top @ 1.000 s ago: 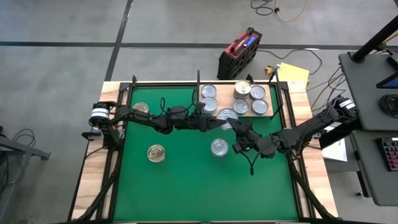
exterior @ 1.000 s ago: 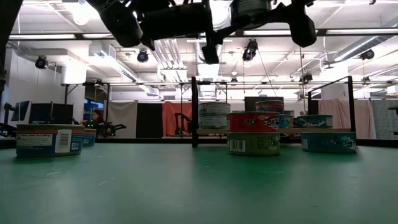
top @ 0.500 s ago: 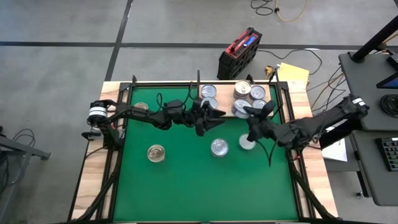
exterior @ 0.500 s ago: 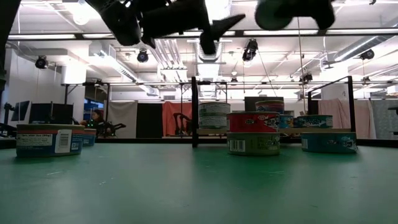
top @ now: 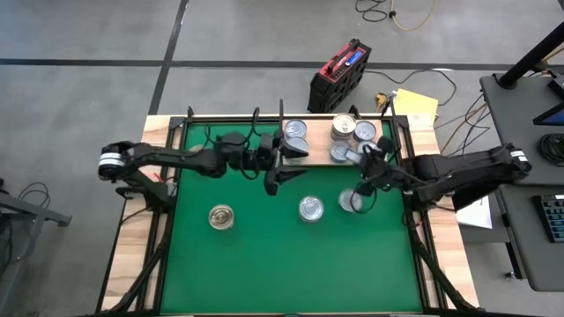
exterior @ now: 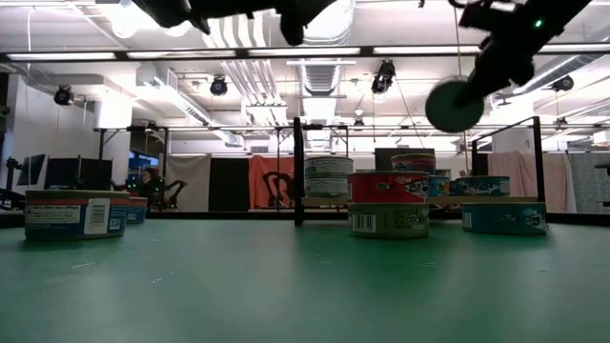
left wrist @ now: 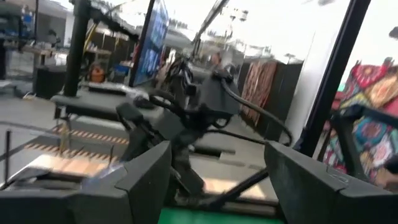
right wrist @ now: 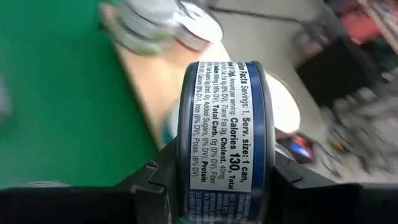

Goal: Stack canned seafood by type on shelf
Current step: Stack the blue tuna can on top of the blue tuna can on the shelf

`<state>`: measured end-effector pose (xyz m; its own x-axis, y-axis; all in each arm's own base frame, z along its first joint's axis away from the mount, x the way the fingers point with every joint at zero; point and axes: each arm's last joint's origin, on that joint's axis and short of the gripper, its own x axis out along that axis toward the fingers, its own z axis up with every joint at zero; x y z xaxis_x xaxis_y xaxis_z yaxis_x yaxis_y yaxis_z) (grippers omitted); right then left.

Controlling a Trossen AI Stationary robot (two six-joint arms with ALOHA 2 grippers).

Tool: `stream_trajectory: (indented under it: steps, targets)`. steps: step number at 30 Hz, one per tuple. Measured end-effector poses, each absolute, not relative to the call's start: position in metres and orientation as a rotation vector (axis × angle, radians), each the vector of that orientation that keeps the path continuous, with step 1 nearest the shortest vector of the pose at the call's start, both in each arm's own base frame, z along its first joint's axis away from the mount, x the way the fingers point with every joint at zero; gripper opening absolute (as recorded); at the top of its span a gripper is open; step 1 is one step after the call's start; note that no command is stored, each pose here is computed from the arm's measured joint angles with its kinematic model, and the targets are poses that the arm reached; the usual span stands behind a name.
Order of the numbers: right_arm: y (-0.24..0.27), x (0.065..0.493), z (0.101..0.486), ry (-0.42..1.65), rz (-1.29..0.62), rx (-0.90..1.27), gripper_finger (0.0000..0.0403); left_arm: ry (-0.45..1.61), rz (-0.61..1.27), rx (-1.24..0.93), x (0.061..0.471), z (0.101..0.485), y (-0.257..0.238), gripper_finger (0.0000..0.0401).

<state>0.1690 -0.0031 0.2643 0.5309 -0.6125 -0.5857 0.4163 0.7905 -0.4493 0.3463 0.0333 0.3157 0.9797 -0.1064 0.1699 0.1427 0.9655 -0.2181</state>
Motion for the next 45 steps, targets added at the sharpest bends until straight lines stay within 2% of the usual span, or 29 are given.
stream_trajectory:
  steps: [5,8,11,17,22,26,30,34,39,45]
  targets:
    - [-0.021,0.172,0.256,0.904,-0.757,-0.285,0.0126,-0.123,-0.098,-0.175,0.326,0.334,0.032,0.0242]
    - [-0.034,0.176,0.262,0.983,-0.812,-0.203,0.0126,-0.138,-0.04,-0.129,0.311,0.348,0.032,0.0242]
    - [-0.046,0.185,0.275,1.057,-0.778,-0.125,0.0126,-0.131,0.017,-0.092,0.299,0.357,0.032,0.0242]
    - [-0.048,0.206,0.295,1.102,-0.63,-0.138,0.0126,-0.081,0.083,-0.054,0.284,0.364,0.032,0.0242]
    - [-0.049,0.197,0.296,1.3,-0.725,-0.156,0.0126,-0.029,0.092,-0.058,0.278,0.362,0.032,0.0242]
    - [-0.052,0.198,0.295,1.323,-0.797,-0.159,0.0126,-0.018,0.093,-0.038,0.278,0.361,0.032,0.0242]
    - [-0.058,0.202,0.286,1.371,-0.783,-0.204,0.0126,-0.02,0.114,-0.015,0.279,0.361,0.033,0.0242]
    - [-0.06,0.203,0.272,1.446,-0.7,-0.338,0.0126,-0.021,0.123,0.036,0.274,0.365,0.032,0.0242]
    - [-0.062,0.205,0.264,1.418,-0.689,-0.486,0.0126,-0.028,0.137,0.11,0.257,0.375,0.031,0.0242]
    - [-0.07,0.204,0.26,1.413,-0.721,-0.458,0.0126,-0.014,0.141,0.153,0.233,0.386,0.028,0.0242]
